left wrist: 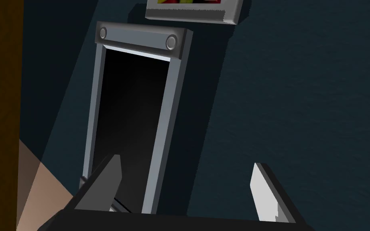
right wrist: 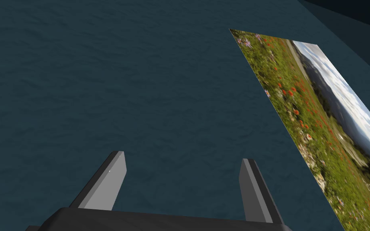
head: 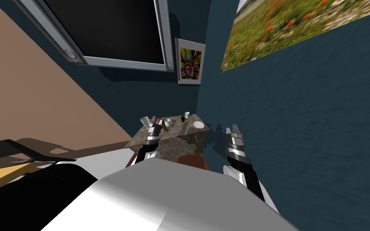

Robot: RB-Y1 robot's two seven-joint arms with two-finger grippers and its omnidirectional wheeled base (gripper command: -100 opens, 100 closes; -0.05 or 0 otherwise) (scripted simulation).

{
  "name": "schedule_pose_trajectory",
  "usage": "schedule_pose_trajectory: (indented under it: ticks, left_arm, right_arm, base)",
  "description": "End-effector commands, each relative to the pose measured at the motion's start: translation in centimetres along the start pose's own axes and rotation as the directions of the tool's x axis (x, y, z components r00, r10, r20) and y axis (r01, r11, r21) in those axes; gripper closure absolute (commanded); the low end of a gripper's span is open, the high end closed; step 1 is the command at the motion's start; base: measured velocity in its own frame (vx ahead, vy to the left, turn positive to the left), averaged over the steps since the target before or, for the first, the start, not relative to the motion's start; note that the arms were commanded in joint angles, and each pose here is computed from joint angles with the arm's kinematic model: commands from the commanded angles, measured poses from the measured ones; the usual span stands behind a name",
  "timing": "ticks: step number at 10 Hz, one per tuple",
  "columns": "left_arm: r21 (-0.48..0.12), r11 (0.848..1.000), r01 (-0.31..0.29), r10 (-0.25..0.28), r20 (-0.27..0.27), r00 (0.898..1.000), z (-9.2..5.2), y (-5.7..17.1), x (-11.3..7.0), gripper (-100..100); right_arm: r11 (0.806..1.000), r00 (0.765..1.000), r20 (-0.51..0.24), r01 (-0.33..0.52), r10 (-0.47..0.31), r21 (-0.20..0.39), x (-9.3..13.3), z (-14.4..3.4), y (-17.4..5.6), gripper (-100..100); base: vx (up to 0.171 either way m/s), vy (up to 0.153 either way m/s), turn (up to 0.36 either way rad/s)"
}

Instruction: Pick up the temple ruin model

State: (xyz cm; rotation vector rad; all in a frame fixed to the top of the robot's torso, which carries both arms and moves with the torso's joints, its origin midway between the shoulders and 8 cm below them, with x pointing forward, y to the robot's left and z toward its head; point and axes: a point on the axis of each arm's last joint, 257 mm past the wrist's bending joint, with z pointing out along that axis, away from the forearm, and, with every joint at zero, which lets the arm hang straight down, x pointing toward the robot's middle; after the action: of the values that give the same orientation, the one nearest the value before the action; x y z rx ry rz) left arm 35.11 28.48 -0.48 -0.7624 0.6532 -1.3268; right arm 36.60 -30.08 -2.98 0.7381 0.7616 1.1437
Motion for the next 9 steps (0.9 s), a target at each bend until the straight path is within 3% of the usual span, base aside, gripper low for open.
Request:
schedule_pose_trajectory:
  ticks: [1,5,9]
  left_arm:
    - [-0.025,1.0,0.008,-0.008,-0.026,1.0,0.3,0.6,0.2,-100]
    - [-0.09,0.995,0.031,-0.038,-0.072,0.997,0.8,2.0,0.7,-100]
    - [-0.181,0.982,0.063,-0.086,-0.124,0.989,1.4,3.9,1.4,-100]
  right_arm:
    - [1.0,1.0,0.0,0.0,0.0,0.0,0.0,0.0,0.0,0]
    - [1.0,1.0,0.0,0.0,0.0,0.0,0.0,0.0,0.0,0]
    - [1.0,1.0,0.0,0.0,0.0,0.0,0.0,0.0,0.0,0]
  base:
    - [-0.024,-0.007,-0.017]
    - [-0.049,0.0,-0.019]
    - [-0.043,-0.001,-0.021]
